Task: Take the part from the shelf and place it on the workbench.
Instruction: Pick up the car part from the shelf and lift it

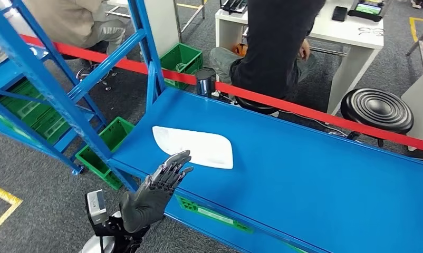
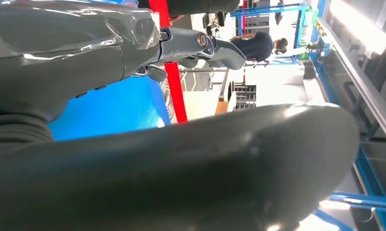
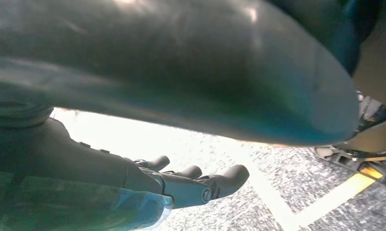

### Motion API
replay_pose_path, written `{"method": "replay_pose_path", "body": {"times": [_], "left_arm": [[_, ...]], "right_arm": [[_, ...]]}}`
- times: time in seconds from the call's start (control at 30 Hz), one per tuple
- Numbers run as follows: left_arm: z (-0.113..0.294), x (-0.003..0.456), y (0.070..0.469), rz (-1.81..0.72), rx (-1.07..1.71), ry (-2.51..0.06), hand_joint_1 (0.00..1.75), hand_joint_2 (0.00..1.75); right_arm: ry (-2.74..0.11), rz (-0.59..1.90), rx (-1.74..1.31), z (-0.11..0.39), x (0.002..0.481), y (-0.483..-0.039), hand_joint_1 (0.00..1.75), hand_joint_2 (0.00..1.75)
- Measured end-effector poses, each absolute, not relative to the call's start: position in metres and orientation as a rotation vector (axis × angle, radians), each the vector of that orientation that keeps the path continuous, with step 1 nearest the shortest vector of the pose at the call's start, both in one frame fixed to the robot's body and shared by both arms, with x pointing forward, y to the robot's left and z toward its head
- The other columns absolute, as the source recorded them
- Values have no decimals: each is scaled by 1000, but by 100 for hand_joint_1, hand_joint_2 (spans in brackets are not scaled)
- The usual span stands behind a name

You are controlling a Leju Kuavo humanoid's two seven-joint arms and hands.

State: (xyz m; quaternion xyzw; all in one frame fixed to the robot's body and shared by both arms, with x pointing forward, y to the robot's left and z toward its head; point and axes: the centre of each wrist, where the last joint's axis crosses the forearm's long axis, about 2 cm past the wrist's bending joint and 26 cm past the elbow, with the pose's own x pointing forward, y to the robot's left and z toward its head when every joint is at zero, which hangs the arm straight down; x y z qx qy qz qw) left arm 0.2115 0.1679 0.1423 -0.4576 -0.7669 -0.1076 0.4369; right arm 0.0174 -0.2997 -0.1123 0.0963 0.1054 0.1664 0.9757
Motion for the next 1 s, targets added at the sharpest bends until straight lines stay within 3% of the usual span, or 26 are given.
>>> {"method": "replay_pose_path", "body": {"times": [0.37, 0.5, 0.8, 0.9, 1.0], "left_arm": [[140, 212, 170, -289, -1132, -1891, 0, 0], [141, 212, 169, -312, -1129, -1889, 0, 175], [136, 212, 168, -421, -971, -1934, 0, 175], [133, 215, 170, -564, -674, -2047, 0, 175], [129, 224, 175, -757, -157, -2182, 0, 175]], "right_arm": [[207, 327, 194, -113, 16, -297, 0, 0], [214, 318, 194, -113, 15, -298, 0, 0], [218, 304, 187, -113, 13, -302, 0, 0], [210, 289, 191, -113, 12, -301, 0, 0], [209, 268, 188, -113, 8, -302, 0, 0]]}}
